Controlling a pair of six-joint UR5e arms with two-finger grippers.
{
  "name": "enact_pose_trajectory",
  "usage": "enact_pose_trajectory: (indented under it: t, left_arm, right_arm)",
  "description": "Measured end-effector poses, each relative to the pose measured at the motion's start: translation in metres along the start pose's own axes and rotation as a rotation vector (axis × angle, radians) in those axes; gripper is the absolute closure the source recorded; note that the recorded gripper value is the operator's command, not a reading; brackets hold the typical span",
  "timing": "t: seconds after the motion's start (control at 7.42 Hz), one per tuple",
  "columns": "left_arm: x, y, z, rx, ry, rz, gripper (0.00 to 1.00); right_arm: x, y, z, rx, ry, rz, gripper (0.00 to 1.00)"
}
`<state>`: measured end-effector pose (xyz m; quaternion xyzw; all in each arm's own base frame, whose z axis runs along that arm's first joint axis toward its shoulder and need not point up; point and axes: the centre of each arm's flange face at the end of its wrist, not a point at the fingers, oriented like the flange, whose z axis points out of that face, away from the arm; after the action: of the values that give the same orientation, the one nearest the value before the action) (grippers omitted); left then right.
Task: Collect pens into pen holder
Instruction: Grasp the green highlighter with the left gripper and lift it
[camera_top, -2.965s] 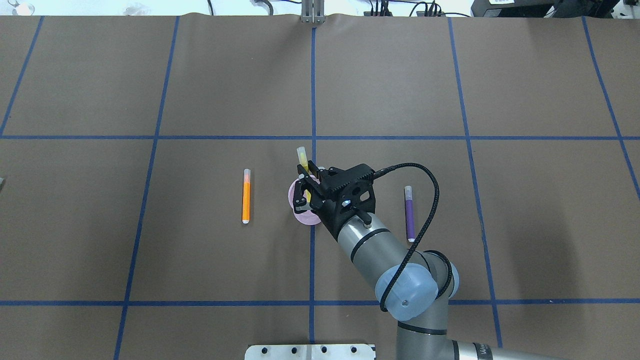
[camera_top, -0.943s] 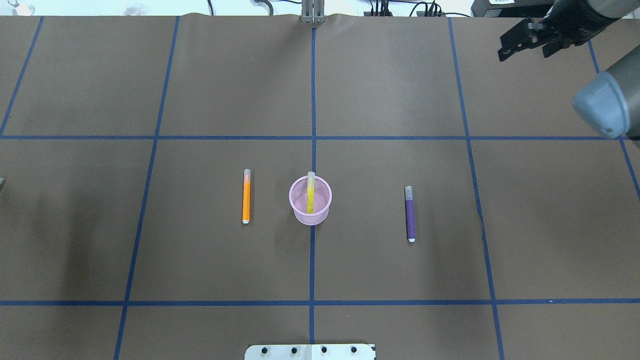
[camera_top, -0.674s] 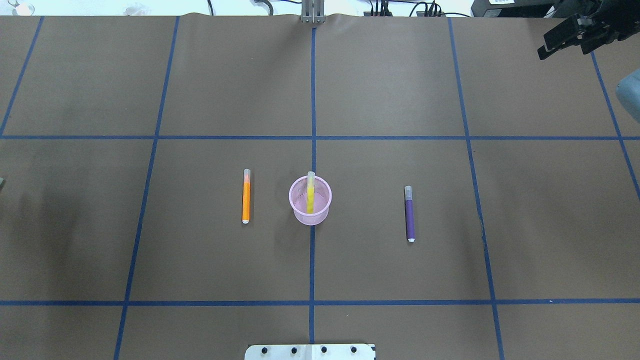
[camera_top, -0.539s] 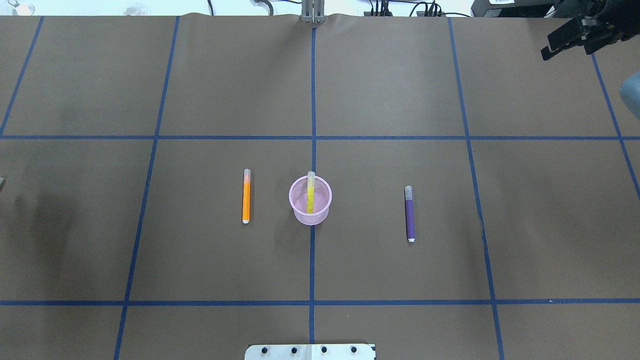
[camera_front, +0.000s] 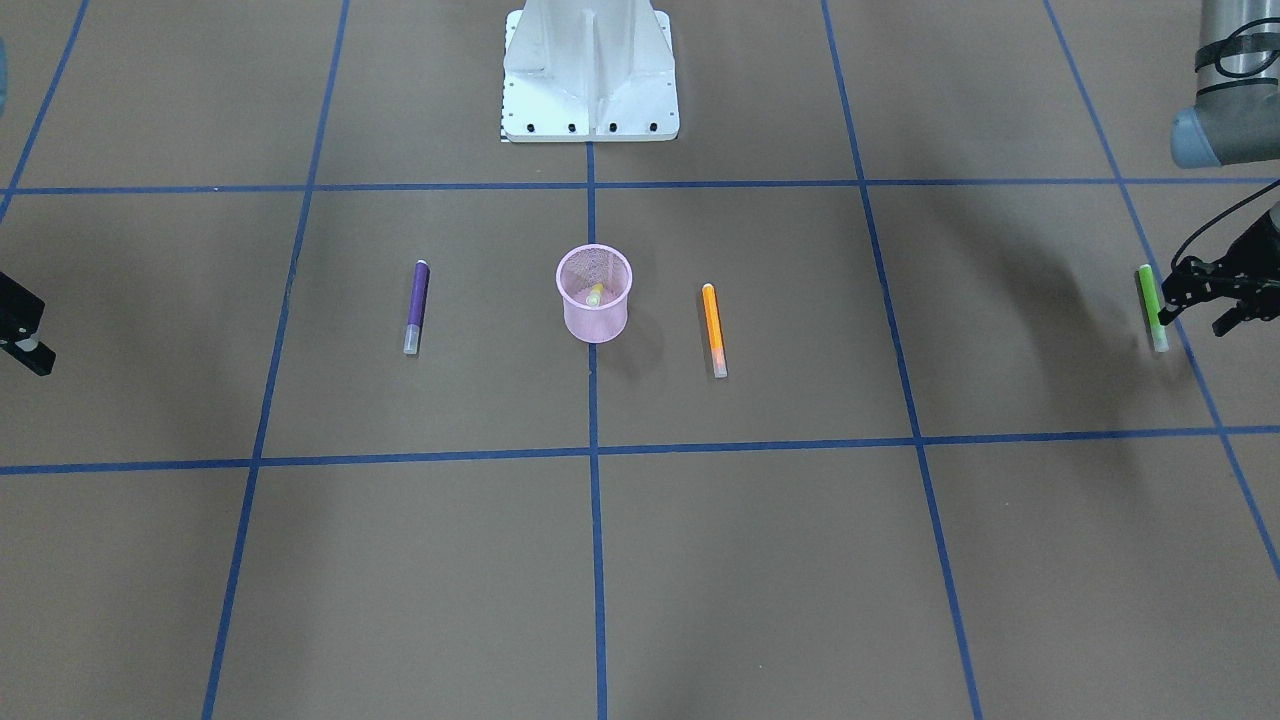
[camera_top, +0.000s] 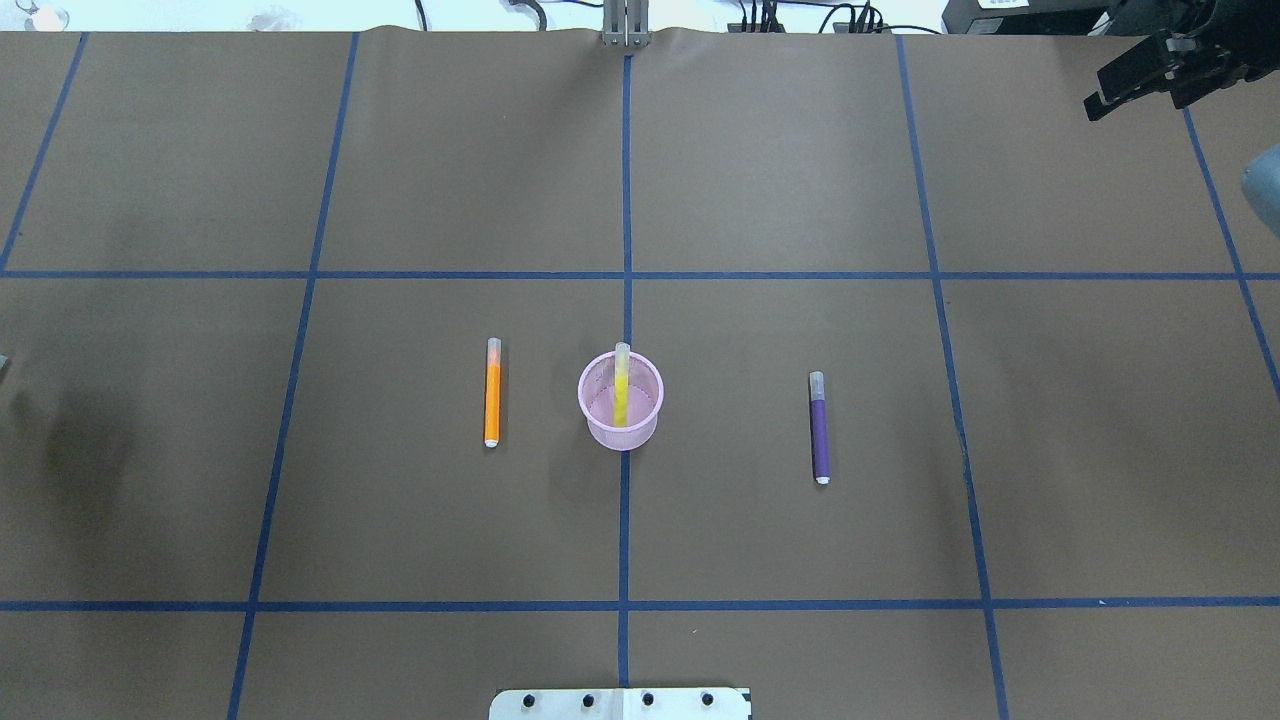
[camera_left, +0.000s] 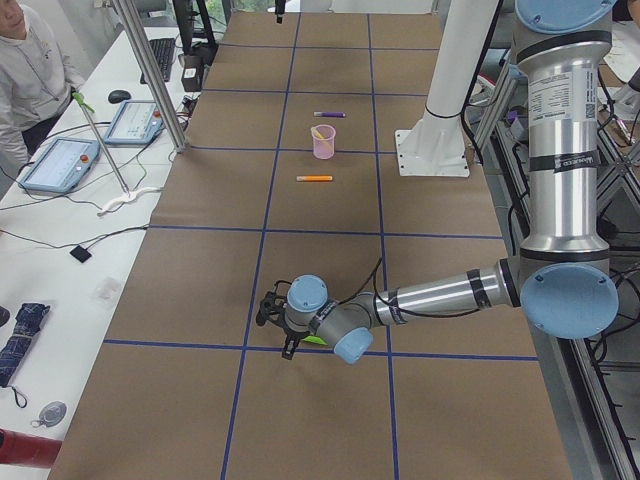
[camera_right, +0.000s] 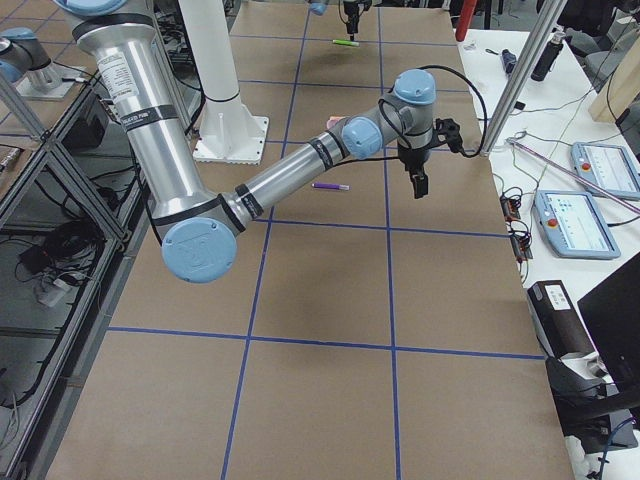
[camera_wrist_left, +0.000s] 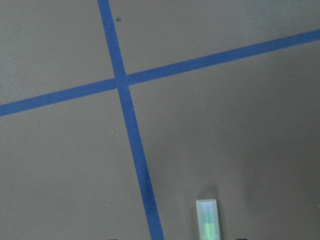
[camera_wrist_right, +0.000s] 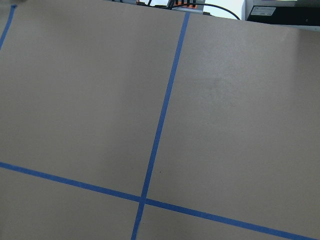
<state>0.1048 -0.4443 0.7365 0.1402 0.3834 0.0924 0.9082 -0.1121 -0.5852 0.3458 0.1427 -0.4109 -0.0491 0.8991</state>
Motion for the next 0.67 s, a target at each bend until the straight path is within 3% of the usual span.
enact_pose_trajectory:
  t: [0.67]
  left_arm:
    - [0.016, -0.004, 0.012, -0.012, 0.003, 0.042, 0.46]
  right_arm:
    - [0.0, 0.0, 0.0, 0.001, 0.002, 0.0, 0.0]
